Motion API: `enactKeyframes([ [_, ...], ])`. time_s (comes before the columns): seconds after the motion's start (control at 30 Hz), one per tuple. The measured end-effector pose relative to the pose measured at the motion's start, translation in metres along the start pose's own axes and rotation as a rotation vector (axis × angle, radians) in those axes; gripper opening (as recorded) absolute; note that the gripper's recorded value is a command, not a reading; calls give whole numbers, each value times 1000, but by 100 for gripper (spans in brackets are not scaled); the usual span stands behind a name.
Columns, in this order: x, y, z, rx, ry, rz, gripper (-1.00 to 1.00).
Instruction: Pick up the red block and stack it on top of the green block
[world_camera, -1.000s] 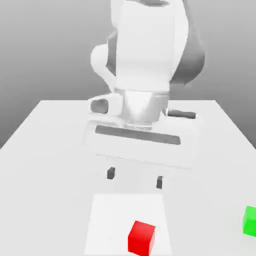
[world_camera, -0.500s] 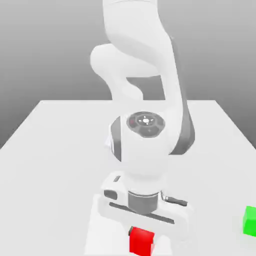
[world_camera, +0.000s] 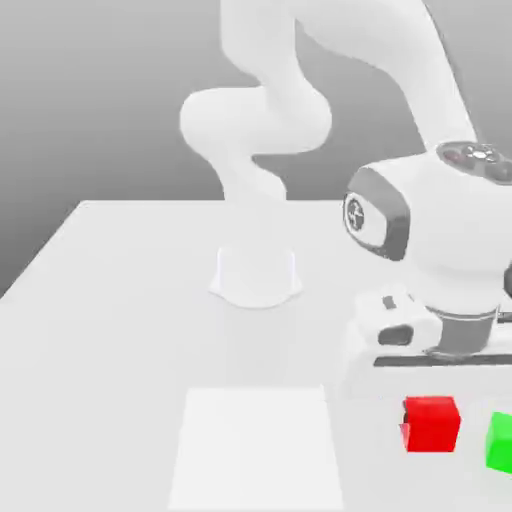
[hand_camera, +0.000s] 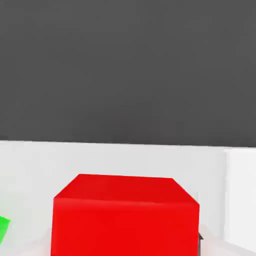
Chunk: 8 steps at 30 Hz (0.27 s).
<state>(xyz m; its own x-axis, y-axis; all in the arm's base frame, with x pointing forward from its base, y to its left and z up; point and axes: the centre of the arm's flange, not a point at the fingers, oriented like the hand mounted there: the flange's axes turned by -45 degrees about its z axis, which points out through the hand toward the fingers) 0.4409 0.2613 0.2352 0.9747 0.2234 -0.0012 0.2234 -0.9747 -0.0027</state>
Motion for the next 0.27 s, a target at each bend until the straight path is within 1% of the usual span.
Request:
enactKeyframes([
  [0.07, -6, -47, 15, -1, 2, -115, -100],
  [0.13, -10, -62, 42, -1, 2, -153, -100],
  [0.17, -11, -64, 50, -2, 2, -160, 100],
  [0.27, -11, -64, 50, -2, 2, -160, 100],
])
